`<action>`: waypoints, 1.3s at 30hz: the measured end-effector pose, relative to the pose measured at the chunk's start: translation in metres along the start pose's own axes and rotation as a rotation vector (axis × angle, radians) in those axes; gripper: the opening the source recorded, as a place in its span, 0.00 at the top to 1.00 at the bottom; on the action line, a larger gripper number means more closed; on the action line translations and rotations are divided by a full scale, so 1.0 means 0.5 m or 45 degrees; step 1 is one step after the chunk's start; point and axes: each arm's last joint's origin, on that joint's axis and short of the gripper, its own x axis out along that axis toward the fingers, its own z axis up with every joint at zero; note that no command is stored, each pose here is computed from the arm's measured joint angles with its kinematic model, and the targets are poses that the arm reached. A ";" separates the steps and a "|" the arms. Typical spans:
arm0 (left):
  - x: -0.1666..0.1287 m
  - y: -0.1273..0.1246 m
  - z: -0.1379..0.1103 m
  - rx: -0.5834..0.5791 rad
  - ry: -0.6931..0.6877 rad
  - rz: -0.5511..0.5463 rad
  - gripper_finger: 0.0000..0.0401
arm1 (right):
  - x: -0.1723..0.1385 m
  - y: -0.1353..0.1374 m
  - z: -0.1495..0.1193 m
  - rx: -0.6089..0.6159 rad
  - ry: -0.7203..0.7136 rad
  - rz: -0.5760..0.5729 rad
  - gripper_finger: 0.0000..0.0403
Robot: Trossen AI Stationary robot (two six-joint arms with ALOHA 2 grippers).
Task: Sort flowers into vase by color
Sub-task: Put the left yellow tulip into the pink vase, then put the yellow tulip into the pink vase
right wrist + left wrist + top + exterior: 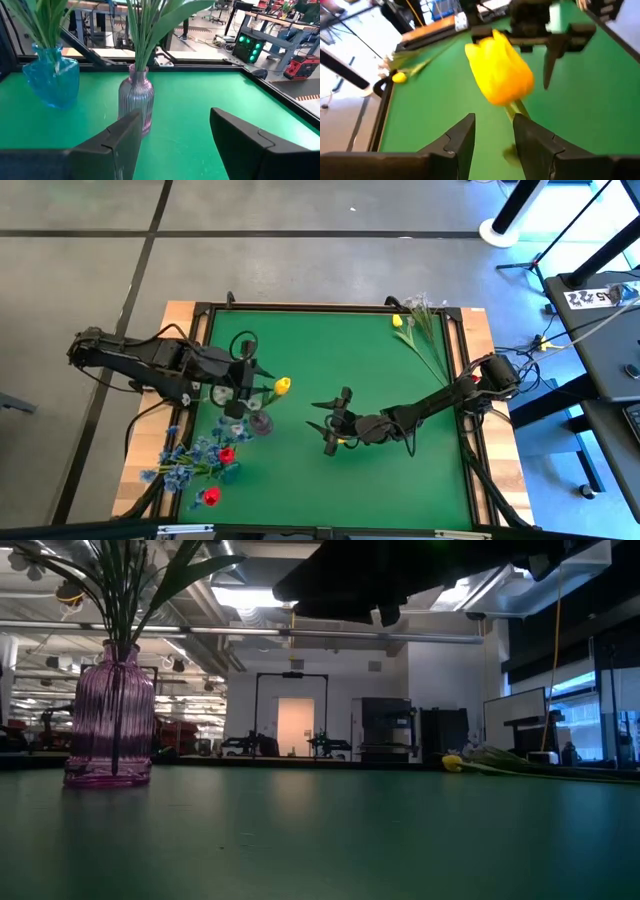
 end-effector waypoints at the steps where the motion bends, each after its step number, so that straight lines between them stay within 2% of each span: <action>1: 0.000 0.002 0.004 -0.029 -0.022 0.021 0.68 | 0.000 -0.001 0.001 0.004 -0.007 -0.015 0.42; 5: -0.016 0.015 0.031 -0.191 -0.111 0.123 0.70 | -0.028 -0.006 0.040 -0.028 -0.057 -0.114 0.42; 9: -0.081 0.045 0.094 -0.342 -0.296 0.163 0.71 | -0.092 -0.027 0.096 -0.091 -0.028 -0.334 0.42; 11: -0.124 0.059 0.124 -0.390 -0.402 0.159 0.72 | -0.123 -0.057 0.114 -0.141 0.052 -0.427 0.42; 14: -0.166 0.067 0.149 -0.432 -0.511 0.110 0.73 | -0.150 -0.120 0.123 -0.033 0.168 -0.494 0.42; 19: -0.161 0.047 0.142 -0.428 -0.450 -0.015 0.75 | -0.140 -0.183 0.102 0.140 0.379 -0.413 0.42; 22: -0.144 0.033 0.129 -0.412 -0.395 -0.006 0.75 | -0.110 -0.197 0.075 0.181 0.430 -0.402 0.42; 25: -0.127 0.022 0.116 -0.406 -0.353 0.004 0.75 | -0.068 -0.191 0.035 0.231 0.485 -0.261 0.42; 28: -0.108 0.009 0.101 -0.383 -0.300 -0.012 0.75 | -0.025 -0.164 0.024 0.255 0.372 -0.057 0.42; 30: -0.098 0.003 0.094 -0.375 -0.282 -0.016 0.75 | -0.006 -0.136 0.037 0.240 0.222 0.062 0.42; 35: -0.084 -0.004 0.081 -0.410 -0.242 -0.021 0.75 | 0.007 -0.115 0.112 0.163 -0.131 0.077 0.42; 39: -0.082 -0.006 0.079 -0.416 -0.239 -0.026 0.75 | 0.013 -0.111 0.189 0.128 -0.283 0.149 0.42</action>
